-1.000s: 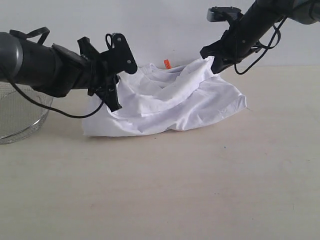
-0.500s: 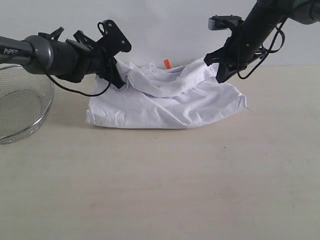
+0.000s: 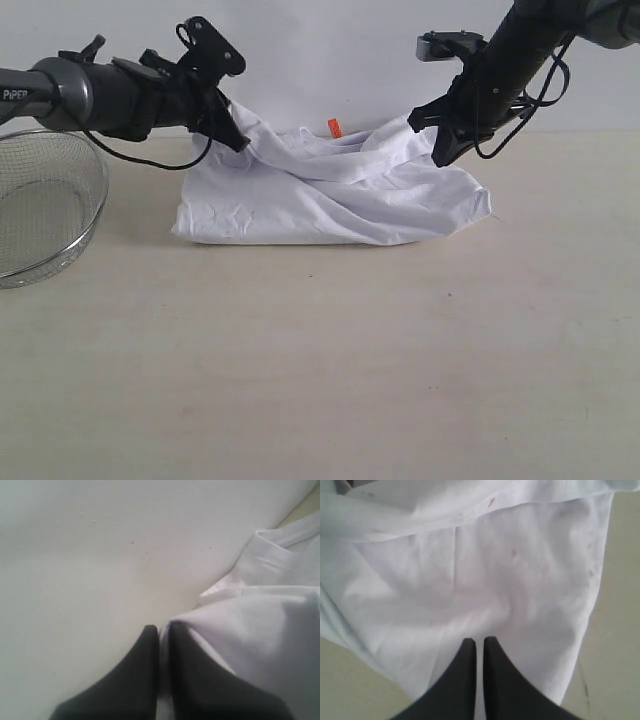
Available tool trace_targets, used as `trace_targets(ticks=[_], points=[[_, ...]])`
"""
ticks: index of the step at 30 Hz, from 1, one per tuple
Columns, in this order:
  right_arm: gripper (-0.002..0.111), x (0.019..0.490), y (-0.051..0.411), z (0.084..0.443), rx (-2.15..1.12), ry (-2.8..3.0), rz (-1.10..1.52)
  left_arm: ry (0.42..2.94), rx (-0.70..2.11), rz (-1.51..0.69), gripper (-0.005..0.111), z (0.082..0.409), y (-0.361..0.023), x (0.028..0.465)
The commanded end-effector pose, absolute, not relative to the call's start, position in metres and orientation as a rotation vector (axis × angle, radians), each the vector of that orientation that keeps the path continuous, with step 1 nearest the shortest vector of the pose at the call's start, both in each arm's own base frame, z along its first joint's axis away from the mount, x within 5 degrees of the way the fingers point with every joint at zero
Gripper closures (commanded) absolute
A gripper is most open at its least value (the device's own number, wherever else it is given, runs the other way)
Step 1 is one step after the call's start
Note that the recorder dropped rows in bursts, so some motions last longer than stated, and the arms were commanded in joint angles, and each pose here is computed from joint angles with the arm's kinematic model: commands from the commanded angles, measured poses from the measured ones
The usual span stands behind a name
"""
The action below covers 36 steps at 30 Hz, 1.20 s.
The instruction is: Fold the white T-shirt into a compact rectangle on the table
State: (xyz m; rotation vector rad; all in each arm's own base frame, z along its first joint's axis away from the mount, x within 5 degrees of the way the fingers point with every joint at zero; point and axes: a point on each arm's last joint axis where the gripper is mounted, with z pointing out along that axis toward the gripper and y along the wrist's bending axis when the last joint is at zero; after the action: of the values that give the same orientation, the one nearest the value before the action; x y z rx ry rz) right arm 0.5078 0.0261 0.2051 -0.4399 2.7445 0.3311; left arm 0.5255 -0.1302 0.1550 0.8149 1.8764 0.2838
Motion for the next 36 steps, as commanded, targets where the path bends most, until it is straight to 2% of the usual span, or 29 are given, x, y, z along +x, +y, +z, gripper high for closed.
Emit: trace_targets(ticks=[1,4,10,12,14,24,27,29,33,34,36], points=[[0.109,0.507,0.025,0.21,-0.445,2.739,0.33,1.911,0.776,0.228,0.102,0.145,-0.131,0.526],[0.109,0.507,0.025,0.21,-0.445,2.74,0.33,1.918,0.756,0.22,0.094,0.146,-0.13,0.527],[0.109,0.507,0.025,0.21,-0.445,2.74,0.33,1.94,0.675,0.181,0.05,0.146,-0.13,0.527],[0.109,0.506,0.025,0.21,-0.447,2.745,0.332,1.946,0.622,0.174,0.042,0.149,-0.128,0.528],[0.109,0.506,0.025,0.209,-0.447,2.749,0.334,1.944,0.584,0.175,0.04,0.153,-0.127,0.528],[0.109,0.508,0.025,0.21,-0.44,2.729,0.323,1.853,0.472,0.292,0.04,0.198,-0.116,0.527],[0.109,0.508,0.025,0.21,-0.44,2.729,0.323,1.85,0.466,0.286,0.04,0.201,-0.116,0.526],[0.109,0.508,0.025,0.21,-0.44,2.729,0.323,1.871,0.42,0.25,0.045,0.2,-0.116,0.526],[0.109,0.508,0.025,0.21,-0.439,2.729,0.319,1.916,0.338,0.186,0.067,0.2,-0.118,0.521],[0.109,0.508,0.024,0.21,-0.443,2.731,0.306,1.92,0.319,0.169,0.085,0.207,-0.119,0.517],[0.109,0.507,0.024,0.209,-0.45,2.745,0.306,1.937,0.31,0.147,0.102,0.215,-0.119,0.507]])
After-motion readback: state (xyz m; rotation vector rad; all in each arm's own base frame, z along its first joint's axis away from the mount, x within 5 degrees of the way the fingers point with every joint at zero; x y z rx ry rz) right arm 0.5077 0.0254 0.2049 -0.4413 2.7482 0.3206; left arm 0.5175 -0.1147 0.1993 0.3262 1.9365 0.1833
